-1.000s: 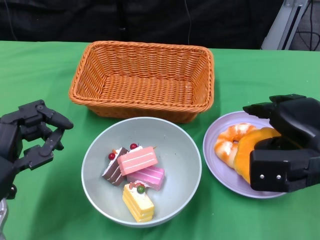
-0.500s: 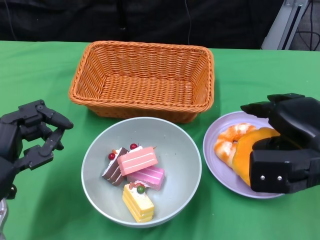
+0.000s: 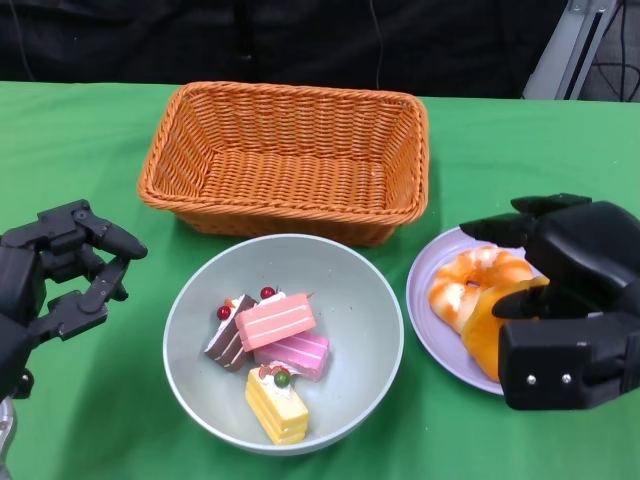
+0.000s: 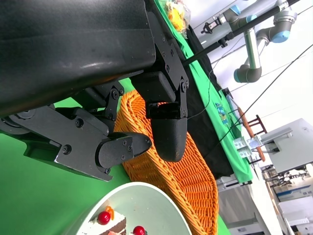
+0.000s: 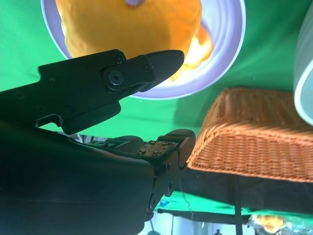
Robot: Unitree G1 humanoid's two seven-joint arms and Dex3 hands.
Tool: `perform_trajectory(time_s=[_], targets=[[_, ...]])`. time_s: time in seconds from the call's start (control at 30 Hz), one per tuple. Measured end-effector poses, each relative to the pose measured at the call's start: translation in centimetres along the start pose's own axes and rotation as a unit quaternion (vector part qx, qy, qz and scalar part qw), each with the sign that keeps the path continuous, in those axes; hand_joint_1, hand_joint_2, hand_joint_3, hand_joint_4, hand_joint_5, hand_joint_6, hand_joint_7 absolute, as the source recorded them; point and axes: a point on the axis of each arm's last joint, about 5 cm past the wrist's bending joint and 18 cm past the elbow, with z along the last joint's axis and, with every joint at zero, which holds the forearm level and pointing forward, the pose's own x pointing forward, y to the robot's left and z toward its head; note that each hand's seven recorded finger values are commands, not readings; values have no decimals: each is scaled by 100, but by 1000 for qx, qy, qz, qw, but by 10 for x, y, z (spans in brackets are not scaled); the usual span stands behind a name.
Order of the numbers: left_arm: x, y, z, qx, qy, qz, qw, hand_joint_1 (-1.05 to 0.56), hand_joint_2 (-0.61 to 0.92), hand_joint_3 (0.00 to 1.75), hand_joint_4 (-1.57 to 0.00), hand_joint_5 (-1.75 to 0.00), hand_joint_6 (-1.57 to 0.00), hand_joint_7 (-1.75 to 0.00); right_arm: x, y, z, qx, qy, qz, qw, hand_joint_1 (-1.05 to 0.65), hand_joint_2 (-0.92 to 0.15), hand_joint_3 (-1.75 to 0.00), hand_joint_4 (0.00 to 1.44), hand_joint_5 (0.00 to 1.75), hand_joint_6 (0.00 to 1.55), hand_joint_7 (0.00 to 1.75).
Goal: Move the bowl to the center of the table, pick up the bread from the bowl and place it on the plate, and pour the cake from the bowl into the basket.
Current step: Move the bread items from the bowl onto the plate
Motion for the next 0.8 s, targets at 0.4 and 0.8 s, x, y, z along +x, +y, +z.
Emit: perform_trajectory(time_s=[0.4,0.8], targets=[[0,0,1,1,-2,-1,1000,-5,73,72,-81,-150,-85,-108,-4,2,0,-6,-13,17,1000,-70,-92,-1,35,1,50,0],[0,0,1,1,-2,0,1000,-6,74,72,-81,-150,-86,-107,-8,5,2,-34,-24,-15,999,-75,-92,-3,24,0,42,0]])
